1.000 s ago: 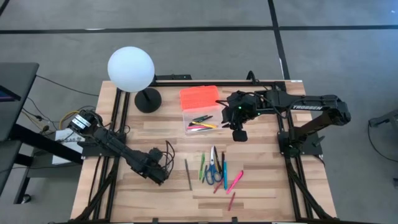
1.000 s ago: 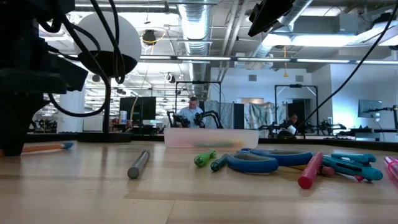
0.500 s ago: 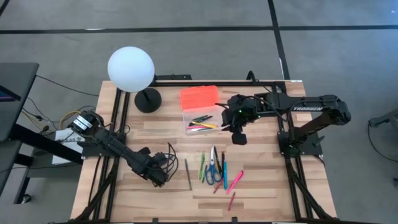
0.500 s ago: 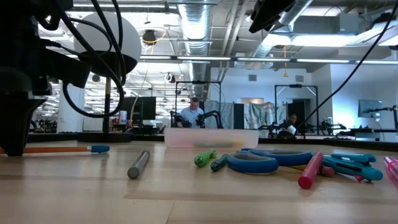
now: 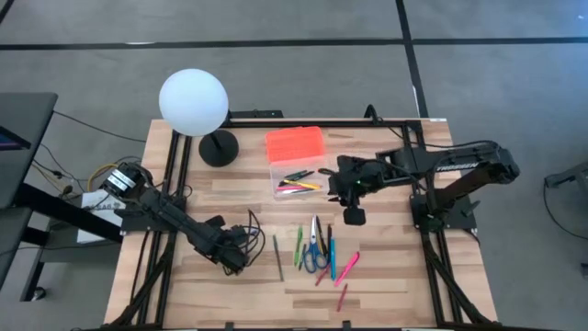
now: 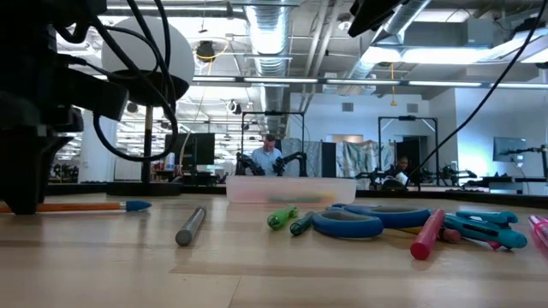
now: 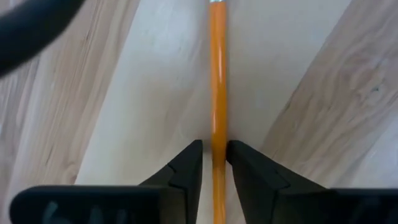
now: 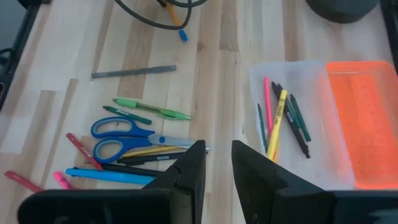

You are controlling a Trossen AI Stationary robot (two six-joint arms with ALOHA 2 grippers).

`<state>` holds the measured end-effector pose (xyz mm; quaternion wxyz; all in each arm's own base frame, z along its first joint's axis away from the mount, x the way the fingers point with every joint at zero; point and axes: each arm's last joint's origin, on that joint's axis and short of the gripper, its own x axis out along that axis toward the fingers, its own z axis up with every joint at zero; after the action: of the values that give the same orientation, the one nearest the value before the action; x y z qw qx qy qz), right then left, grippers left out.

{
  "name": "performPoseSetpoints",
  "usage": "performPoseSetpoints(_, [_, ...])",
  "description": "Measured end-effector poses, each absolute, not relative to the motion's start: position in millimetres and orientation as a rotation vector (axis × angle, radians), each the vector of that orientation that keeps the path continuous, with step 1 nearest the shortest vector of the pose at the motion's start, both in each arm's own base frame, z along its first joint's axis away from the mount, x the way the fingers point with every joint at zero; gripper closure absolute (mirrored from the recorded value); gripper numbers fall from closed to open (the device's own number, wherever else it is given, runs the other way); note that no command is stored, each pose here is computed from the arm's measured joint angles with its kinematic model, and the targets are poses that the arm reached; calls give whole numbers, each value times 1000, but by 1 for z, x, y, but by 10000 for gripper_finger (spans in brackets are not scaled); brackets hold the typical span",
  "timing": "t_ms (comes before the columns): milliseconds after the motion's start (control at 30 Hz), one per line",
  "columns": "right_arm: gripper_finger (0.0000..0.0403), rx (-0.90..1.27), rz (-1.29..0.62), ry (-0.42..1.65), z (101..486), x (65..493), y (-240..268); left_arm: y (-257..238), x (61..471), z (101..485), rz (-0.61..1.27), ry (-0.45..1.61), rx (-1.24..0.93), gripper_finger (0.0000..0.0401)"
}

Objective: Pick & place school supplies into a supply box
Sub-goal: Put the left orange pencil into the supply box

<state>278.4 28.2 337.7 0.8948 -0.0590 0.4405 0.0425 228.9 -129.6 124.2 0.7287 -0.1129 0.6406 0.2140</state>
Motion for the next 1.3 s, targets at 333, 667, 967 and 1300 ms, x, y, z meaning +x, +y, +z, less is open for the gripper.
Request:
performPoseSetpoints(333, [331, -95, 44, 913, 338, 278, 35, -130, 234, 123, 338, 1377, -158, 352])
performPoseSetpoints(667, [331, -155, 11, 937, 336, 273, 46, -130, 234, 122, 253, 1407, -111, 349])
performPoseSetpoints(967, [331, -159, -9, 969, 334, 270, 47, -127, 234, 126, 319, 1420, -17, 353])
performPoseSetpoints(1300, [331, -158, -12, 970, 334, 270, 46, -129, 237, 126, 268, 1401, -23, 355])
